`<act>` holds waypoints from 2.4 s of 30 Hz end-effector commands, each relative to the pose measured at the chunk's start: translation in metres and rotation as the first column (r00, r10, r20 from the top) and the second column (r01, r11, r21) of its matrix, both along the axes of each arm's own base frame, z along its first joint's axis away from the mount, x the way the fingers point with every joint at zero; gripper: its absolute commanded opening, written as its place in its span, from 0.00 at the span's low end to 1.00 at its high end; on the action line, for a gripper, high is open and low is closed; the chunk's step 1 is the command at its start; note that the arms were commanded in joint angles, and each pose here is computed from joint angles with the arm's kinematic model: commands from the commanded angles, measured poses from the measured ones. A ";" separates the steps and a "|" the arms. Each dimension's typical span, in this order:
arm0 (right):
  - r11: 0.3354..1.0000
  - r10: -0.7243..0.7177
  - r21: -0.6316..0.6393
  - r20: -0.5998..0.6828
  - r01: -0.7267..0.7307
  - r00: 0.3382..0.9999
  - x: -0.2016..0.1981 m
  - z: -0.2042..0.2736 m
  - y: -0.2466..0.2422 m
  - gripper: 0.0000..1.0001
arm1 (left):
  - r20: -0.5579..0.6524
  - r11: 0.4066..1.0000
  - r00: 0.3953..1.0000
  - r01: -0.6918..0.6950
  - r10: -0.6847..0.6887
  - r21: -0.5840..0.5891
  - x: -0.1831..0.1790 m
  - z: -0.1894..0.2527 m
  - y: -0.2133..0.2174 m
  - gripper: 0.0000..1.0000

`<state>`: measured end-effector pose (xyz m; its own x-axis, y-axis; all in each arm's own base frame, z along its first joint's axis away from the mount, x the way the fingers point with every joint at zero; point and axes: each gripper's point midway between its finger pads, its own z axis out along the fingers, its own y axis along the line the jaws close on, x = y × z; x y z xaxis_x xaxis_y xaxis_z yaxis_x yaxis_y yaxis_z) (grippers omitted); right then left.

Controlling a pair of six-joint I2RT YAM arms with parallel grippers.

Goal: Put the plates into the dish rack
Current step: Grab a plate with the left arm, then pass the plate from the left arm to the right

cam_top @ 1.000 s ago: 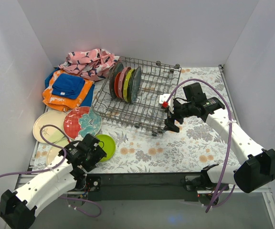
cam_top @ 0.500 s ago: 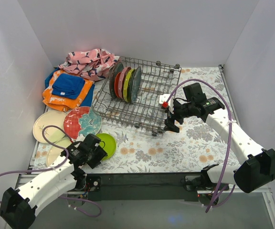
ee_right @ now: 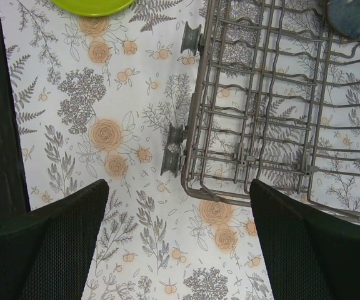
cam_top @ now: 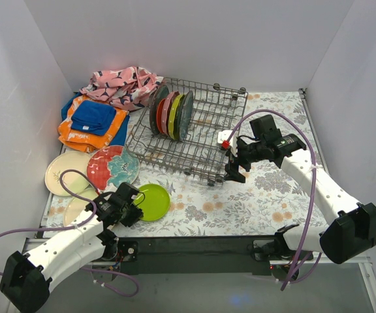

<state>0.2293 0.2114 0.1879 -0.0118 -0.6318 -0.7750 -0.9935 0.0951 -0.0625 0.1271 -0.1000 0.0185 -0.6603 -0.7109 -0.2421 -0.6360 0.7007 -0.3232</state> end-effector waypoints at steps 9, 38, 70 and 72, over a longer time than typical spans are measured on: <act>0.995 0.084 0.044 0.007 -0.084 0.996 -0.024 0.006 0.009 0.98 | 0.018 0.966 0.976 -0.214 0.219 -0.145 0.020 0.003 -0.015 0.05; 0.986 0.162 0.072 -0.157 -0.153 0.974 -0.069 -0.023 0.020 0.98 | 0.384 0.837 0.871 0.439 -0.308 -0.325 0.031 0.047 -0.095 0.00; 0.957 -0.165 0.087 -0.620 0.276 0.767 -0.071 -0.036 0.031 0.98 | 0.620 0.598 0.668 0.711 -0.412 -0.369 0.040 0.115 -0.150 0.00; 0.953 -0.177 0.084 -0.625 0.291 0.760 -0.068 -0.036 0.032 0.98 | 0.629 0.589 0.660 0.719 -0.411 -0.370 0.043 0.120 -0.154 0.00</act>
